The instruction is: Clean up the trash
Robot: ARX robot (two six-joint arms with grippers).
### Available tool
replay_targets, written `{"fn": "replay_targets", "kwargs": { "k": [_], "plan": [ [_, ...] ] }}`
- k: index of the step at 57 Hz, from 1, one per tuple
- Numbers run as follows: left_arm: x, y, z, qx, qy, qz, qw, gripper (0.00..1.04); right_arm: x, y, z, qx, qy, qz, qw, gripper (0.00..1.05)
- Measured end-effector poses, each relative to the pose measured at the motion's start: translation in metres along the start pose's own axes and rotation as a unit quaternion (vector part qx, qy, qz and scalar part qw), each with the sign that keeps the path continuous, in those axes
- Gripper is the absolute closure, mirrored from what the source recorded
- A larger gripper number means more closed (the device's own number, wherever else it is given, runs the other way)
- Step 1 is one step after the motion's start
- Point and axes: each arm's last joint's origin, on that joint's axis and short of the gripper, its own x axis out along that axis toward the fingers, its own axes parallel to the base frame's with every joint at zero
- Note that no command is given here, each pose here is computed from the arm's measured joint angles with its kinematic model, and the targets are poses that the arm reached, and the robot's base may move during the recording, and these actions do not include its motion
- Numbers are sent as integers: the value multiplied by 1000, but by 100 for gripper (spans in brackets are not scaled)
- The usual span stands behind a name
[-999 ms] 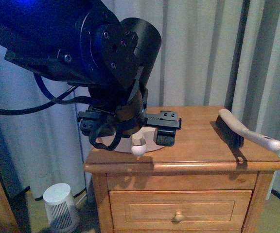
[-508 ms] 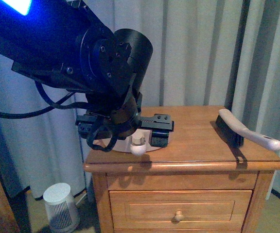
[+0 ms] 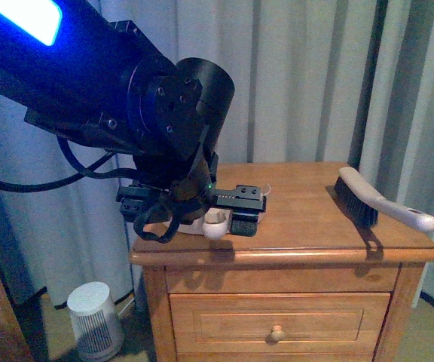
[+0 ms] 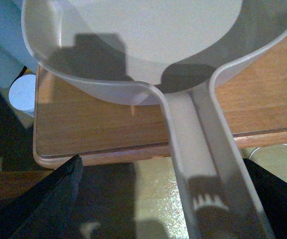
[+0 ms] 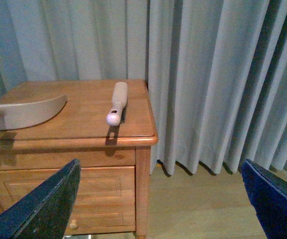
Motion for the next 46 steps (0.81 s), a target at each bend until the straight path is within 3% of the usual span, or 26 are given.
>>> {"fn": "replay_targets", "kwargs": {
  "k": [28,41,46],
  "plan": [
    [2,2,-1,-2,1,1,1000,9,0,0,0,0,0,0,1000,7],
    [2,3,-1,-4,5,-1,1000,44,0,0,0,0,0,0,1000,7],
    [2,3,-1,-6,5,-1,1000,65,0,0,0,0,0,0,1000,7]
  ]
}}
